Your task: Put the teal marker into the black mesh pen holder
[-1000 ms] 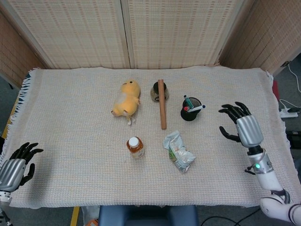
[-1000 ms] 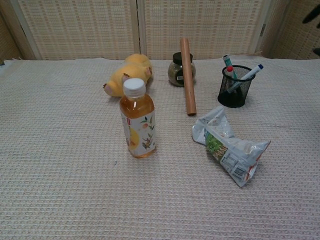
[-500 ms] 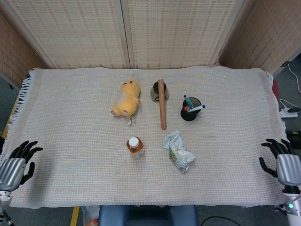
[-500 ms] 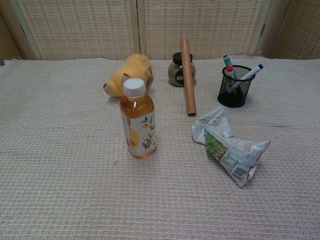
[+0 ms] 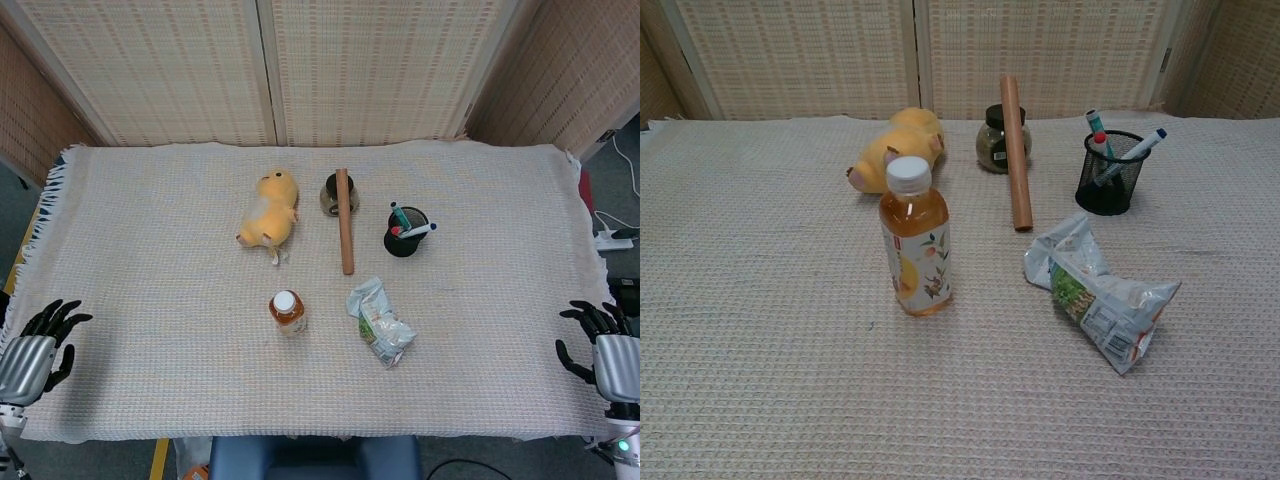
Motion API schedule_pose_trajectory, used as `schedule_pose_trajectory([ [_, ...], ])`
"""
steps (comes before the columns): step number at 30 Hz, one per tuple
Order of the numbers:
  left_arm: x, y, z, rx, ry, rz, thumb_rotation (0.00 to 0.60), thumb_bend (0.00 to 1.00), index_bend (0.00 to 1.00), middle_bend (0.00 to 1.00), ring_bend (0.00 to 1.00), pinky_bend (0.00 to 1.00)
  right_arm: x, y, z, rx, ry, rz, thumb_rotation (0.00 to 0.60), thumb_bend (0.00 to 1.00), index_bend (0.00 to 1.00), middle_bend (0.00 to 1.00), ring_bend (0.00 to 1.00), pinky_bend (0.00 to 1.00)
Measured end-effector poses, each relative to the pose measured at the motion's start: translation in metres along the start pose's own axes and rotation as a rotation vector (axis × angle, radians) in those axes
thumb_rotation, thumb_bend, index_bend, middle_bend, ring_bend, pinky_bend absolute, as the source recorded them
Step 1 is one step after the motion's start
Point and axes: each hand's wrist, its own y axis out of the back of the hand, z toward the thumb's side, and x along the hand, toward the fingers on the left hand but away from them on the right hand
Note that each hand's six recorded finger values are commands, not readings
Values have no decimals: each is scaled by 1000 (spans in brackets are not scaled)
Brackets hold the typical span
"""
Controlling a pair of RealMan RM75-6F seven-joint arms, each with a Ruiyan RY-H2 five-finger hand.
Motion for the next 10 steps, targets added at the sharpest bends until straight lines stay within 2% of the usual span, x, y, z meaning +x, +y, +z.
schedule_pose_trajectory([
  [10, 4, -8, 1, 12, 8, -29, 600, 632, 256, 84, 9, 131, 0, 3, -4, -7, -13, 1, 600, 304, 370, 222, 287, 163],
])
